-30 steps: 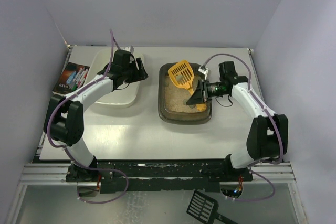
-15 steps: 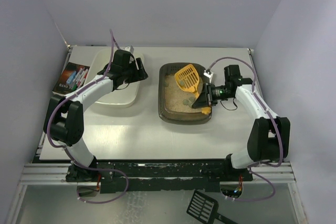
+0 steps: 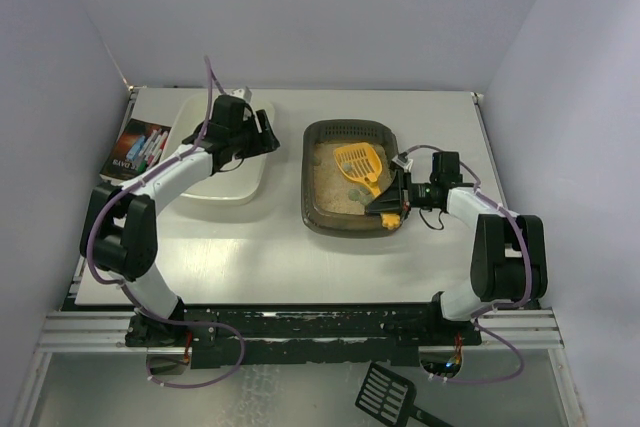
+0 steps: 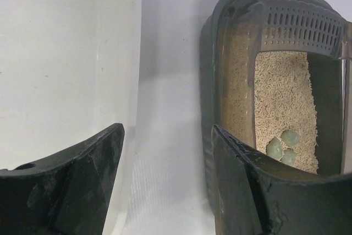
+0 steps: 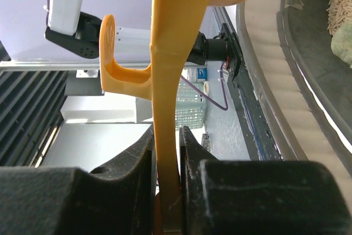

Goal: Clean the litter box

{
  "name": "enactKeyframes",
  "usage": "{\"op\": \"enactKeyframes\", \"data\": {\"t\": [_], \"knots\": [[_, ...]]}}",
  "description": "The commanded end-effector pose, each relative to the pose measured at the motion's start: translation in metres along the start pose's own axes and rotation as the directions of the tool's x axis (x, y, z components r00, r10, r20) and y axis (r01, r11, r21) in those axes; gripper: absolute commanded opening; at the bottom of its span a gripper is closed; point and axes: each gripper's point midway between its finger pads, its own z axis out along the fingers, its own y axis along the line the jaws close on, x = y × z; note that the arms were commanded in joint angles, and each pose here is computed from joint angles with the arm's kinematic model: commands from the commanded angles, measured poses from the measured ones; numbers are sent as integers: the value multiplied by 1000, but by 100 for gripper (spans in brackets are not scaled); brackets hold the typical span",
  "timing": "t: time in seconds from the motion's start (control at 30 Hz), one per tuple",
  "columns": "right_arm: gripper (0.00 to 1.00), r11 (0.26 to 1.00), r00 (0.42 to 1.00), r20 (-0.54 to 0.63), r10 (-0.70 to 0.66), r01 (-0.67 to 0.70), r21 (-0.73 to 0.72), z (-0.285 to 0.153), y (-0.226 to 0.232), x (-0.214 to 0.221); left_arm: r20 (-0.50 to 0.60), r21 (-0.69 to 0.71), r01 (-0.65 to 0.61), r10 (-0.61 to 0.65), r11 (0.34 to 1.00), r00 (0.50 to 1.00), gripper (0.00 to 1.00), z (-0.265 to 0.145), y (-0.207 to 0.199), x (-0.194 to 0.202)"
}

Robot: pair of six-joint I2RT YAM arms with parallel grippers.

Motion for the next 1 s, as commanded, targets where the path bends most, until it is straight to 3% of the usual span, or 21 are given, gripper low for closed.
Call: {"op": "enactKeyframes", "data": {"t": [0.0, 0.07, 0.13, 0.23, 0.33, 0.5, 0.63, 0.73, 0.83, 0.9, 0.97], "knots": [[0, 995, 998, -49, -44, 40, -96, -2, 17, 3, 45, 33, -8, 7, 999, 999, 76, -6, -6, -15], [0, 992, 994, -29, -104, 101, -73, -1, 15, -1, 45, 26, -8, 7, 1000, 999, 77, -7, -7, -17], [0, 961, 961, -9, -277, 277, 14, -1, 11, -10, 22, 32, -25, 25, 999, 999, 85, -12, -11, -20], [0, 894, 913, -124, -389, 407, 189, -1, 7, -13, 51, 85, -75, 71, 994, 996, 94, -31, -24, -48], [0, 915, 924, -129, -361, 377, 140, 2, 17, -15, 110, 84, 20, -29, 996, 993, 100, -50, -6, -90], [0, 942, 939, -83, -335, 336, 1, 7, 31, -11, 152, 55, 204, -210, 977, 966, 100, -83, 65, -145], [0, 930, 927, -111, -357, 364, 46, 6, 19, -10, 199, 92, 318, -330, 944, 923, 99, -109, 103, -155], [0, 954, 957, -88, -276, 284, 94, 5, 4, -12, 232, 82, 323, -333, 943, 914, 100, -114, 113, -150], [0, 973, 972, -61, -226, 228, 34, 6, 7, 7, 228, 97, 304, -319, 948, 920, 99, -114, 112, -147], [0, 944, 947, -99, -306, 316, 101, 8, 2, 15, 220, 100, 302, -317, 948, 923, 99, -112, 111, -146], [0, 864, 895, -198, -400, 440, 245, 9, -16, 18, 219, 89, 304, -316, 949, 923, 100, -110, 114, -146]]}}
